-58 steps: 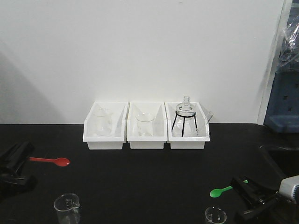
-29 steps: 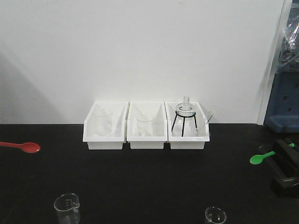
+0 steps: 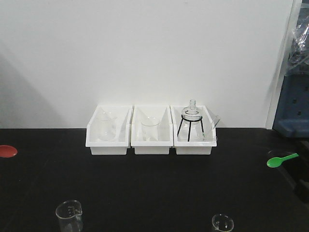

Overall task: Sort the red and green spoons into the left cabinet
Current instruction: 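Grasp green spoon with right gripper and lift it from the beaker, then hold both spoons and back the base away from the bench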

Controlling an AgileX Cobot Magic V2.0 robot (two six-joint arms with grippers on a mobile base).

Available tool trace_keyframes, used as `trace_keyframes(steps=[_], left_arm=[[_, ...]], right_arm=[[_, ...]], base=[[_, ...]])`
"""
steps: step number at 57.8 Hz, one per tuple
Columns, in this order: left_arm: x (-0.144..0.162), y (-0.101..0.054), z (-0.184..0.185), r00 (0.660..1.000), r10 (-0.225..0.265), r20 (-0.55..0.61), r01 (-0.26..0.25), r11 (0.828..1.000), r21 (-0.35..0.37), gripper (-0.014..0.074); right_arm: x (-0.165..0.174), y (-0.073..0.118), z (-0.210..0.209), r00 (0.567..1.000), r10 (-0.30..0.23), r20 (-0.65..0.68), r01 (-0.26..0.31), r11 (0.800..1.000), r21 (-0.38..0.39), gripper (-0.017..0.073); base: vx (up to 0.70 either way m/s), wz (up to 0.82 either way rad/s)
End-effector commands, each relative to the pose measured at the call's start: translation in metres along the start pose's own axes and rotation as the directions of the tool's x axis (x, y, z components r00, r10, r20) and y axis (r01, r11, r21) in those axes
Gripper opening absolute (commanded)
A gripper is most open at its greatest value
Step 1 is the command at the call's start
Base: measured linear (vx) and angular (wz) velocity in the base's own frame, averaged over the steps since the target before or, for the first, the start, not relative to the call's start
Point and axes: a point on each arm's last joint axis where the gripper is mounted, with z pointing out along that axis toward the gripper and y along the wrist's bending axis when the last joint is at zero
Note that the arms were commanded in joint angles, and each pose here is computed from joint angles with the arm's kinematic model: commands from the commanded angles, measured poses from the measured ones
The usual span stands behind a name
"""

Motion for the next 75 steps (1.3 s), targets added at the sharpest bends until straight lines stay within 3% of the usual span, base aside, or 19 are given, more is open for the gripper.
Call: trace_keyframes(steps=[1, 75], left_arm=[[-0.0184, -0.0049, 0.0008, 0.995, -0.011, 0.102, 0.007, 0.999, 0.036, -0.0008], [-0.0181, -0.0048, 0.0008, 0.995, -0.011, 0.099, 0.007, 0.999, 0.035, -0.0008]], right_arm=[[-0.019, 0.0053, -0.0005, 0.994, 0.005, 0.107, 0.0, 0.999, -0.046, -0.0001], [-0.0188, 0.0052, -0.0005, 0.994, 0.005, 0.105, 0.0, 0.999, -0.044, -0.0001]], base=[[0.0, 0.0], [-0.01, 0.0]])
